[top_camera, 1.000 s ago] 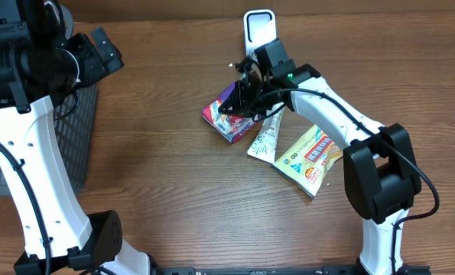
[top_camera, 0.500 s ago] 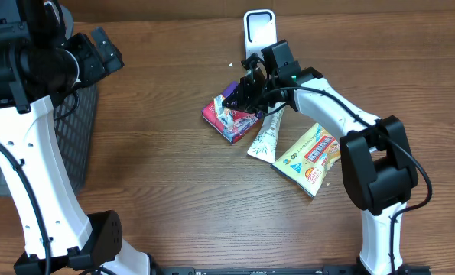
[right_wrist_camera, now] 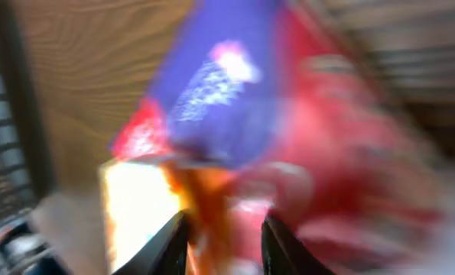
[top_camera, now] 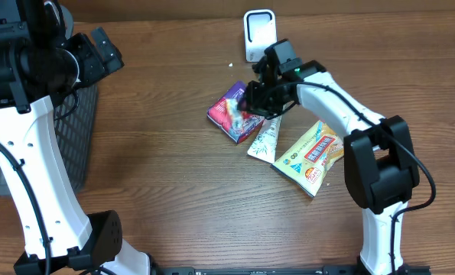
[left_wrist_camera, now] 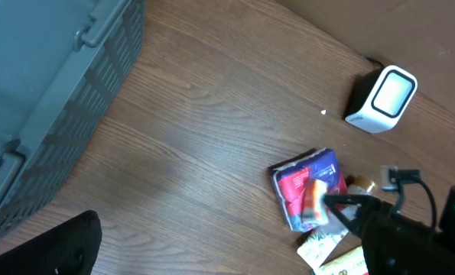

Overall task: Scan the item barcode
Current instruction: 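Lift the orange box with the right gripper toward the scanner, then raise the orange box up beside the scanner with the right gripper, then hold the orange box in front of the scanner face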

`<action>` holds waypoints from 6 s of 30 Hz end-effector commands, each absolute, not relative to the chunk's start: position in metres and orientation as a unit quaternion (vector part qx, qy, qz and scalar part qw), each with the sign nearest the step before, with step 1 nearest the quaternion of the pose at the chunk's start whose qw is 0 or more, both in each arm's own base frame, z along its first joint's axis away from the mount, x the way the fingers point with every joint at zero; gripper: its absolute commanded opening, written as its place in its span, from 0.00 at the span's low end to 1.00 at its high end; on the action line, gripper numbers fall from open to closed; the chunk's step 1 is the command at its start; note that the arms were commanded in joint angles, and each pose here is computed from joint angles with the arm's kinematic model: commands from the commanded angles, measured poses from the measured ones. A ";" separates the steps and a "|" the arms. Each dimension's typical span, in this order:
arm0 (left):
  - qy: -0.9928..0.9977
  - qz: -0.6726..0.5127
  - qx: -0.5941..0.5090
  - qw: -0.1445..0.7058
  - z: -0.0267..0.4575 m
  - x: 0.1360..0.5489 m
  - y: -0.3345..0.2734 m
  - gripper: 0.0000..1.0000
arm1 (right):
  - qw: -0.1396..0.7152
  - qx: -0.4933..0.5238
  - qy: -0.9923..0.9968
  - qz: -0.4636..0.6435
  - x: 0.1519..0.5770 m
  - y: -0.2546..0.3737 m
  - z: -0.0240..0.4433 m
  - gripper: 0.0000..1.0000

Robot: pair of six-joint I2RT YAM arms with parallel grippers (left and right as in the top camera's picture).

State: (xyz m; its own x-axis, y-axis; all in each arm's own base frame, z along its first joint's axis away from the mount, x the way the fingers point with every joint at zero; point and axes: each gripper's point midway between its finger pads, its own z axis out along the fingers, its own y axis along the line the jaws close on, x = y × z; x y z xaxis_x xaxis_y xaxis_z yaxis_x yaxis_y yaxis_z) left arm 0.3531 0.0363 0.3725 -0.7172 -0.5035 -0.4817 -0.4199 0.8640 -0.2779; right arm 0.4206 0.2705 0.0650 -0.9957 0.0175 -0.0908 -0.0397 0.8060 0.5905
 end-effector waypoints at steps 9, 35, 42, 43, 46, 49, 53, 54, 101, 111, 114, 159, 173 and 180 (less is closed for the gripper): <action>0.923 -0.072 -0.252 0.281 0.372 0.353 0.037 1.00 | 0.138 -0.001 0.983 0.119 0.467 0.194 0.117 0.48; 0.923 -0.072 -0.252 0.281 0.372 0.353 0.037 1.00 | 0.022 -0.183 0.949 0.255 0.406 0.249 0.057 0.61; 0.923 -0.072 -0.252 0.281 0.372 0.353 0.037 1.00 | 0.030 -0.185 0.949 0.255 0.410 0.252 0.057 0.38; 0.923 -0.072 -0.252 0.281 0.372 0.353 0.037 1.00 | 0.031 -0.185 0.949 0.255 0.410 0.252 0.058 0.37; 0.923 -0.072 -0.252 0.281 0.372 0.353 0.037 1.00 | 0.031 -0.183 0.949 0.255 0.411 0.250 0.058 0.32; 0.923 -0.072 -0.252 0.281 0.372 0.353 0.037 1.00 | 0.032 -0.180 0.950 0.255 0.412 0.249 0.058 0.35; 0.923 -0.072 -0.252 0.281 0.372 0.353 0.037 0.99 | 0.035 -0.178 0.950 0.255 0.414 0.248 0.060 0.41; 0.923 -0.072 -0.252 0.281 0.372 0.353 0.037 1.00 | 0.035 -0.176 0.950 0.255 0.415 0.247 0.062 0.41; 0.923 -0.072 -0.252 0.281 0.372 0.353 0.037 1.00 | 0.038 -0.195 0.947 0.253 0.411 0.260 0.064 0.40; 0.923 -0.072 -0.252 0.281 0.372 0.353 0.037 1.00 | 0.041 -0.194 0.935 0.295 0.412 0.271 0.078 0.04; 0.923 -0.072 -0.252 0.281 0.372 0.353 0.037 1.00 | 0.042 -0.192 0.922 0.335 0.414 0.277 0.091 0.04; 0.923 -0.072 -0.252 0.281 0.372 0.353 0.037 1.00 | 0.077 -0.163 0.682 0.709 0.445 0.225 0.233 0.04; 0.923 -0.072 -0.252 0.281 0.372 0.353 0.037 1.00 | 0.096 -0.181 0.678 0.706 0.449 0.225 0.235 0.04; 0.923 -0.072 -0.252 0.281 0.372 0.353 0.037 1.00 | 0.103 -0.187 0.676 0.706 0.450 0.225 0.236 0.04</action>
